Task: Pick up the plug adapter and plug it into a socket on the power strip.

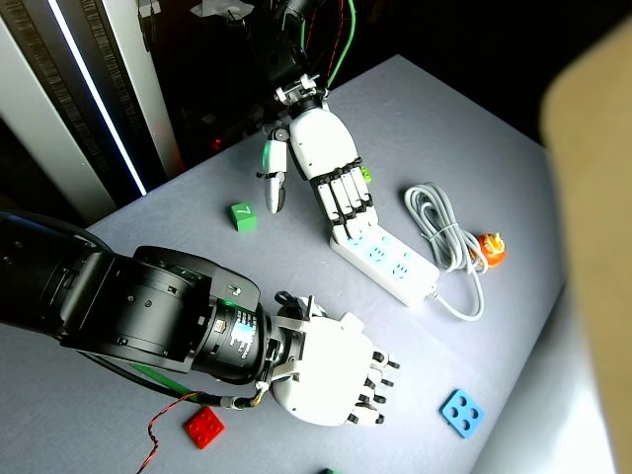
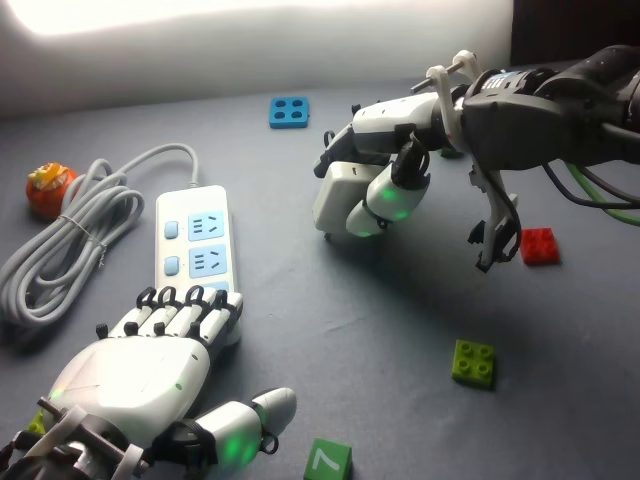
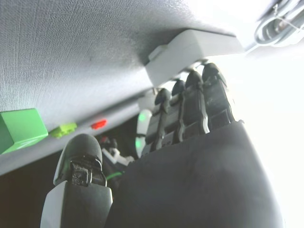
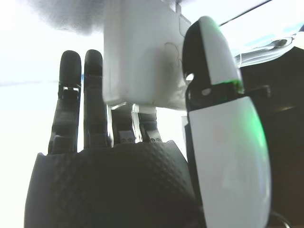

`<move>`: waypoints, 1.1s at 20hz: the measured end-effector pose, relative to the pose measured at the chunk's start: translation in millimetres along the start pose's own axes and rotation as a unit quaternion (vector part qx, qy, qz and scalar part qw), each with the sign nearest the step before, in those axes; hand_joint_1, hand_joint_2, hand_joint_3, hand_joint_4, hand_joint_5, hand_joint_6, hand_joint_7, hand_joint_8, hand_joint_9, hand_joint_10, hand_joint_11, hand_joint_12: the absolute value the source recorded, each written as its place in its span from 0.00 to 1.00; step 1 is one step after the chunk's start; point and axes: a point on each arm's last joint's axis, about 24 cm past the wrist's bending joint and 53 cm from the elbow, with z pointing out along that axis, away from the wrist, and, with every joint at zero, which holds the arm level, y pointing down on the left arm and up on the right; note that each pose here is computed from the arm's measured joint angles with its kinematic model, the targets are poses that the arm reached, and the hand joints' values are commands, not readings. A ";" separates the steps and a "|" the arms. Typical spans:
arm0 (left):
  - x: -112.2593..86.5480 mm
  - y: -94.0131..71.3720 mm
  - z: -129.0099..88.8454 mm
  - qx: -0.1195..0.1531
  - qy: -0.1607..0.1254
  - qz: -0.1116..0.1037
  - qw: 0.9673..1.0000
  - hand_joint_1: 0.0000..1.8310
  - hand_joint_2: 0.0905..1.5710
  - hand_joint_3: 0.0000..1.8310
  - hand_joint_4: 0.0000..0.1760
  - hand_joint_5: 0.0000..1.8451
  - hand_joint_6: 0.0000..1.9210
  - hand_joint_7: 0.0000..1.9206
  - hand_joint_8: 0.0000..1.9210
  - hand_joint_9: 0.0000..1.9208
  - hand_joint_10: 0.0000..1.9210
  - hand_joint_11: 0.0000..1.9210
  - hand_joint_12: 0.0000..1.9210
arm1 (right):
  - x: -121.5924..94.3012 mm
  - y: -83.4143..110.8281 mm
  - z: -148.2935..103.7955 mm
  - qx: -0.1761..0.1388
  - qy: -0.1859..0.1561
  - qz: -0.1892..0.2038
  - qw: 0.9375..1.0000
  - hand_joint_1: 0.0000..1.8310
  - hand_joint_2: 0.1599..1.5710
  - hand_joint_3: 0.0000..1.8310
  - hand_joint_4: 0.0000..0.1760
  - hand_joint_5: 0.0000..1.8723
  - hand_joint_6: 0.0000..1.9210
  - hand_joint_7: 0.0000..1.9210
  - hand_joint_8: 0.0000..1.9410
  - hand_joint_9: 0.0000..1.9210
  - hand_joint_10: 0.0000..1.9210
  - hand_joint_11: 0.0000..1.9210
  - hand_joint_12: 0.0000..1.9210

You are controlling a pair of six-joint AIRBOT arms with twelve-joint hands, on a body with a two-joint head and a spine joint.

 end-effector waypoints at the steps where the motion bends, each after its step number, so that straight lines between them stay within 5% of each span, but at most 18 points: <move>1: 0.0 0.0 0.0 0.000 0.000 0.000 1.000 0.00 0.80 0.00 0.00 0.02 0.00 0.00 0.00 0.00 0.00 0.00 0.00 | -0.1 0.1 0.0 0.000 0.000 0.000 1.000 0.55 0.65 0.00 0.00 0.20 0.00 0.22 0.00 0.21 0.01 0.00 0.58; 8: 0.1 0.0 0.0 0.000 0.000 0.000 1.000 0.00 0.80 0.00 0.00 0.02 0.00 0.00 0.00 0.00 0.00 0.00 0.00 | -2.6 -0.4 0.0 -0.001 -0.003 0.000 1.000 0.56 0.65 0.00 0.00 0.27 0.01 0.28 0.01 0.27 0.02 0.01 0.65; 9: 0.1 0.0 0.0 0.000 0.000 0.000 1.000 0.00 0.80 0.00 0.00 0.02 0.00 0.00 0.00 0.00 0.00 0.00 0.00 | -2.8 -0.5 -0.1 -0.001 -0.004 0.000 1.000 0.59 0.64 0.00 0.00 0.39 0.03 0.41 0.02 0.40 0.05 0.14 0.64; 10: 0.1 0.0 0.0 0.000 0.000 0.000 1.000 0.00 0.80 0.00 0.00 0.02 0.00 0.00 0.00 0.00 0.00 0.00 0.00 | -3.6 -0.7 -0.1 -0.001 -0.005 0.000 1.000 0.61 0.72 0.00 0.00 0.43 0.50 0.48 0.02 0.47 0.06 0.24 0.61; 11: 0.1 0.0 0.0 0.000 0.000 0.000 1.000 0.00 0.81 0.00 0.00 0.02 0.00 0.00 0.00 0.00 0.00 0.00 0.00 | -4.8 0.2 -0.1 -0.003 -0.007 -0.002 1.000 0.60 0.75 0.00 0.00 0.42 0.65 0.51 0.02 0.50 0.06 0.25 0.63; 12: 0.2 0.0 0.0 0.000 0.000 0.000 1.000 0.00 0.81 0.00 0.00 0.03 0.00 0.00 0.00 0.00 0.00 0.00 0.00 | -5.1 1.1 -0.2 -0.004 -0.007 -0.006 1.000 0.64 0.71 0.01 0.00 0.44 0.64 0.49 0.44 0.53 0.06 0.30 0.60; 13: 0.2 0.0 0.0 0.000 0.000 0.000 1.000 0.00 0.80 0.00 0.00 0.03 0.00 0.00 0.00 0.00 0.00 0.00 0.00 | -5.2 1.9 0.1 -0.005 -0.008 -0.012 1.000 0.65 0.71 0.00 0.04 0.45 0.63 0.49 0.52 0.56 0.07 0.33 0.59; 17: 0.0 -0.1 0.1 0.000 0.000 0.000 1.000 0.00 0.81 0.00 0.00 0.03 0.00 0.00 0.00 0.00 0.00 0.00 0.00 | -6.0 3.1 -0.3 -0.004 -0.008 -0.019 1.000 0.66 0.70 0.00 0.05 0.46 0.61 0.51 0.50 0.64 0.07 0.45 0.51; 22: -0.2 -0.3 0.2 0.000 0.000 -0.001 1.000 0.01 0.81 0.00 0.00 0.04 0.00 0.01 0.00 0.00 0.00 0.00 0.00 | -22.6 25.7 -5.9 -0.019 -0.018 -0.024 0.999 0.66 0.70 0.00 0.00 0.46 0.62 0.53 0.49 0.65 0.05 0.46 0.51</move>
